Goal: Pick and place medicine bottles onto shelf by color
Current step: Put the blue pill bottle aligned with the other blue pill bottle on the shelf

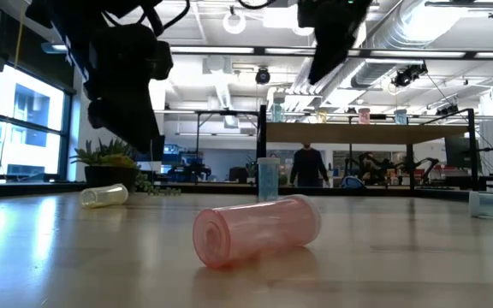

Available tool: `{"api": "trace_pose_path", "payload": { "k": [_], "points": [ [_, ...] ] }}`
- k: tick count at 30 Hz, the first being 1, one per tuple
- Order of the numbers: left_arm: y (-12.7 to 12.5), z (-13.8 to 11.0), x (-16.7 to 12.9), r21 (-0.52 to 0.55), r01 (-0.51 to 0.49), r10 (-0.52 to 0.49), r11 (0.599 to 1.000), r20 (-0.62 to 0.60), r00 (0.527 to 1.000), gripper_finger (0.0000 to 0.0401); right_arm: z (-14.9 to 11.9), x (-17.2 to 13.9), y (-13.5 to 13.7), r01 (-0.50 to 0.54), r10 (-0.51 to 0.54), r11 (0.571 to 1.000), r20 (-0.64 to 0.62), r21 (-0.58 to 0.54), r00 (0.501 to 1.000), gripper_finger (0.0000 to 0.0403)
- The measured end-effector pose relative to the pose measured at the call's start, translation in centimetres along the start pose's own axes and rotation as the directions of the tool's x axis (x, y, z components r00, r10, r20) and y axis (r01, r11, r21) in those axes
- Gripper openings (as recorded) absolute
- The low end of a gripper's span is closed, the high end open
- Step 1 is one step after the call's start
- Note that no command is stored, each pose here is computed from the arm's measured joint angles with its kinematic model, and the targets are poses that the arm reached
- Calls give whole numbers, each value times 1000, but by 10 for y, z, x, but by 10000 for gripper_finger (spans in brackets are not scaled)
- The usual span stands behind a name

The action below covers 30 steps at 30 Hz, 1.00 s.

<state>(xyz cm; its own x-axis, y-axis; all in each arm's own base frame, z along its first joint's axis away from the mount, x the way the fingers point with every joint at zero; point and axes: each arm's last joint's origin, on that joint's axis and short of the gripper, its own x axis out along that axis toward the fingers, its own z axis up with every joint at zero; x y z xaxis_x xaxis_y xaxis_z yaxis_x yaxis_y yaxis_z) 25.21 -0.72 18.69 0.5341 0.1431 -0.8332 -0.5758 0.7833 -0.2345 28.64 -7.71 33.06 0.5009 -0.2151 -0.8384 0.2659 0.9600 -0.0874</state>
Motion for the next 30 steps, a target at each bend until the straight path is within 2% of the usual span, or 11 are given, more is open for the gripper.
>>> {"api": "trace_pose_path", "payload": {
  "k": [5, 14, 24, 30],
  "points": [
    [0, 3, 0, 50, 11, -12, 999, 23, 1000, 243, -28, -6, 22, -46, 45, 999, 44, 26, 998, 158],
    [3, 16, 1, 111, -15, 1, 994, 129, 992, 243, -63, -11, 52, -146, 137, 989, 206, 27, 969, 158],
    [6, 29, 1, 193, -18, -24, 981, 212, 977, 243, -93, 19, 82, -226, 229, 973, 286, -42, 931, 158],
    [6, 30, 1, 233, -23, -29, 972, 219, 975, 243, -108, 40, 93, -273, 275, 960, 402, -64, 873, 158]
  ]
}}
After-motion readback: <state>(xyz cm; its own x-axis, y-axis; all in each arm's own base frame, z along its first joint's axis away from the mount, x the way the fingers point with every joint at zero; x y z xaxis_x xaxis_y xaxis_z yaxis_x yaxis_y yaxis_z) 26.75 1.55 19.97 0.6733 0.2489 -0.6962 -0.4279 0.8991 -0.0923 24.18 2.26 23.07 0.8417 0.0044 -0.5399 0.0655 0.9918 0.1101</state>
